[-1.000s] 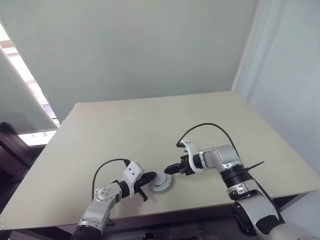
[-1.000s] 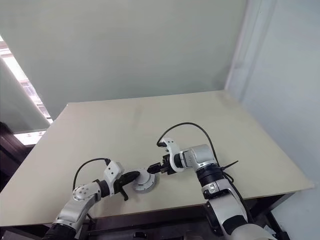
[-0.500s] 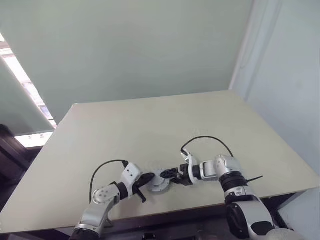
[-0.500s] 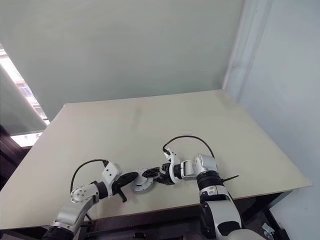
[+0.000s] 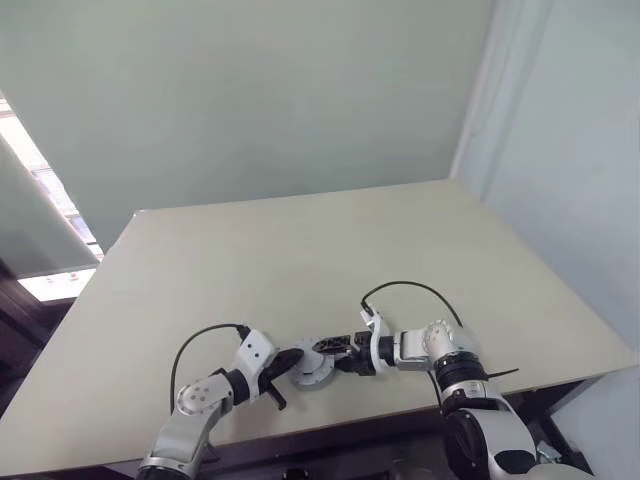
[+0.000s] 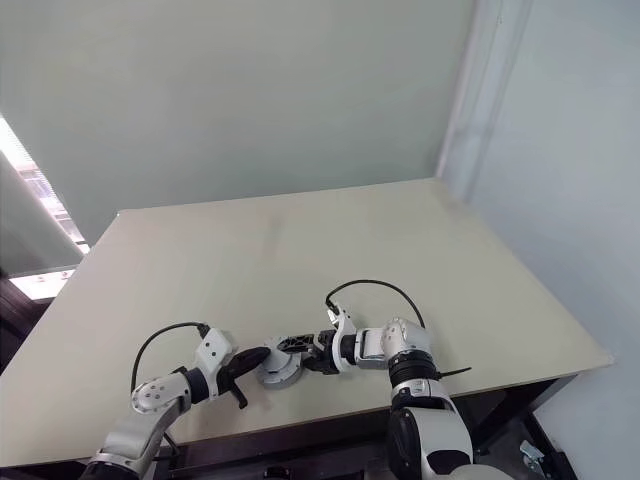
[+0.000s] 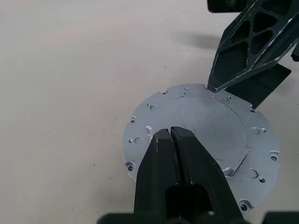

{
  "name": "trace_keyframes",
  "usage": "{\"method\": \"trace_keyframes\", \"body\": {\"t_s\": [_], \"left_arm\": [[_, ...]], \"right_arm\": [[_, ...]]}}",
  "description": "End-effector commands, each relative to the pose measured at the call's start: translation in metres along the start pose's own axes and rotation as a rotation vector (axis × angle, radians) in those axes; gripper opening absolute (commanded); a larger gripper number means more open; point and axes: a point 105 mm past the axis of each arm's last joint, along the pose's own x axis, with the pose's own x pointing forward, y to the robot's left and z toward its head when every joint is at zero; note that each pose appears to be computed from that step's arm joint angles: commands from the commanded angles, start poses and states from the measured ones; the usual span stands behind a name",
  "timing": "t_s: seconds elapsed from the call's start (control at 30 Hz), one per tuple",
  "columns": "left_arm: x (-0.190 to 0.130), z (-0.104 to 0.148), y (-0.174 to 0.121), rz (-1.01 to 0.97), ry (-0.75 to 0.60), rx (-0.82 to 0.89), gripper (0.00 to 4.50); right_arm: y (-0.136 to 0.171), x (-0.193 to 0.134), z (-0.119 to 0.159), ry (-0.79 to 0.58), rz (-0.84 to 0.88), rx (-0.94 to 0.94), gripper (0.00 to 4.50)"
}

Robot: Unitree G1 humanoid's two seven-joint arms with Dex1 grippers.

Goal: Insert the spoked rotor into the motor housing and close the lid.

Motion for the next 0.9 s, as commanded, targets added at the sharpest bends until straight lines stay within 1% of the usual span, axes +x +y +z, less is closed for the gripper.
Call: {"method": "trace_keyframes", "body": {"t_s": [0.03,0.47,0.57,0.73,0.83,0.87,0.9], "left_arm": [[-0.0017,-0.0209,-0.0076,-0.023,0.092,-0.025,0.00],[-0.0011,-0.0178,-0.0066,-0.031,0.092,-0.015,0.00],[-0.0007,-0.0174,-0.0068,-0.032,0.092,-0.014,0.00],[-0.0004,-0.0171,-0.0076,-0.035,0.091,-0.014,0.00],[-0.0004,-0.0168,-0.0078,-0.035,0.090,-0.015,0.00],[-0.0004,-0.0167,-0.0077,-0.034,0.090,-0.015,0.00],[-0.0004,-0.0167,-0.0078,-0.034,0.090,-0.015,0.00]], "right_arm": [[0.0181,0.0060,0.0006,-0.011,0.086,0.006,4.48],[0.0225,0.0077,-0.0029,-0.019,0.127,0.020,4.48],[0.0213,0.0077,-0.0019,-0.028,0.123,0.035,3.93],[0.0223,0.0083,-0.0042,-0.022,0.133,0.037,2.26],[0.0213,0.0092,-0.0056,-0.020,0.129,0.038,1.43],[0.0210,0.0094,-0.0059,-0.020,0.128,0.037,1.27],[0.0208,0.0096,-0.0061,-0.020,0.128,0.037,1.24]]}}
